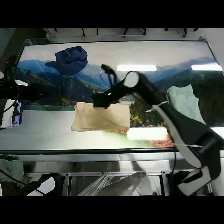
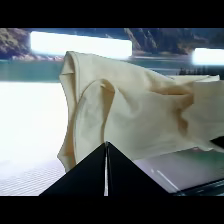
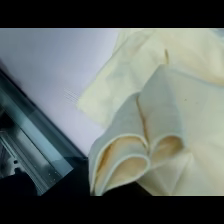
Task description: Fold the shirts.
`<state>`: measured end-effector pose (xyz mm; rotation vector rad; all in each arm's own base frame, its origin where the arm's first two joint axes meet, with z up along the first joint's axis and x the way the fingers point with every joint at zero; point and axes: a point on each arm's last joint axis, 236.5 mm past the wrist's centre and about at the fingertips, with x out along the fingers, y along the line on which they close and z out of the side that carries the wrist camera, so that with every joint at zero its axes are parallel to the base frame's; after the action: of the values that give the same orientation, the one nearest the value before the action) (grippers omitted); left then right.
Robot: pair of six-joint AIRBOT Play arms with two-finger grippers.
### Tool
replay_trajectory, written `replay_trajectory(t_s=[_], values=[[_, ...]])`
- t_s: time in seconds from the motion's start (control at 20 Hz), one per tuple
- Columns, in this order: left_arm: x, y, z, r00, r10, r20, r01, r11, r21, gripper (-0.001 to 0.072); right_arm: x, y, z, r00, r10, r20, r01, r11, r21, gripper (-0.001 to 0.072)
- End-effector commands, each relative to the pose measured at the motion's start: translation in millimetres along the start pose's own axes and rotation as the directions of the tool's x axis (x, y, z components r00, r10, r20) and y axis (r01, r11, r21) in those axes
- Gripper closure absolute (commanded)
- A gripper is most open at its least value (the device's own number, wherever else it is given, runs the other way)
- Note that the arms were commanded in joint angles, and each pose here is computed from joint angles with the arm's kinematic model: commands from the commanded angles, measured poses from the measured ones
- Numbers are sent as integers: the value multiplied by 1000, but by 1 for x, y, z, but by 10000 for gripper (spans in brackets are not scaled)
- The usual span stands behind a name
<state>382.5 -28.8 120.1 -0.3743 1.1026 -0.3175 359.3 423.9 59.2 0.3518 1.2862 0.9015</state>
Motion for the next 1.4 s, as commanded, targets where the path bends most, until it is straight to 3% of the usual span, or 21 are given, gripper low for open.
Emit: replay_trajectory(t_s=[0.0, 0.25, 0.3, 0.4, 0.45, 0.55, 0.65, 0.8, 0.9, 1.0, 1.05, 1.2, 1.35], values=[[-7, 9, 2, 1000, 17, 20, -17, 1000, -17, 690, 87, 5, -4, 998, 51, 21, -52, 995, 79, 692], [2, -11, -5, 1000, 0, -16, 0, 999, 42, 690, 138, 16, 18, 964, 211, 163, -243, 947, 211, 683], [3, -14, -6, 1000, -3, -21, 5, 998, 57, 690, 134, 21, 26, 948, 254, 190, -291, 935, 202, 571], [4, -16, -9, 999, -8, -36, 10, 998, 62, 690, 113, 31, 42, 916, 333, 223, -373, 912, 171, 36], [4, -17, -11, 999, -9, -45, 12, 998, 62, 690, 95, 37, 48, 895, 388, 219, -425, 891, 160, 38], [2, -13, -11, 999, -6, -43, 9, 998, 55, 690, 52, 43, 49, 870, 466, 161, -485, 868, 110, 126], [2, -12, -11, 999, -6, -42, 8, 999, 54, 690, 14, 31, 36, 892, 448, 66, -452, 890, 69, 126], [2, -13, -11, 999, -6, -44, 9, 998, 55, 690, -27, -35, -3, 978, 199, -69, -193, 977, 87, 141], [2, -13, -12, 999, -6, -45, 8, 998, 55, 690, -54, -83, -21, 999, 34, -28, -30, 991, 129, 141], [8, -10, -17, 998, -8, -62, 10, 999, 42, 690, -76, -118, -30, 995, -39, 92, 17, 973, 229, 97], [15, -7, -25, 997, -12, -81, 14, 1000, 26, 690, -80, -133, -39, 991, -56, 121, 20, 959, 284, -2], [39, 3, -59, 984, -34, -174, 25, 998, -53, 689, -67, -178, -78, 992, -98, 74, 62, 921, 386, -2], [49, 8, -75, 976, -39, -213, 21, 996, -87, 690, -44, -208, -80, 991, -116, 71, 76, 906, 417, 1]])
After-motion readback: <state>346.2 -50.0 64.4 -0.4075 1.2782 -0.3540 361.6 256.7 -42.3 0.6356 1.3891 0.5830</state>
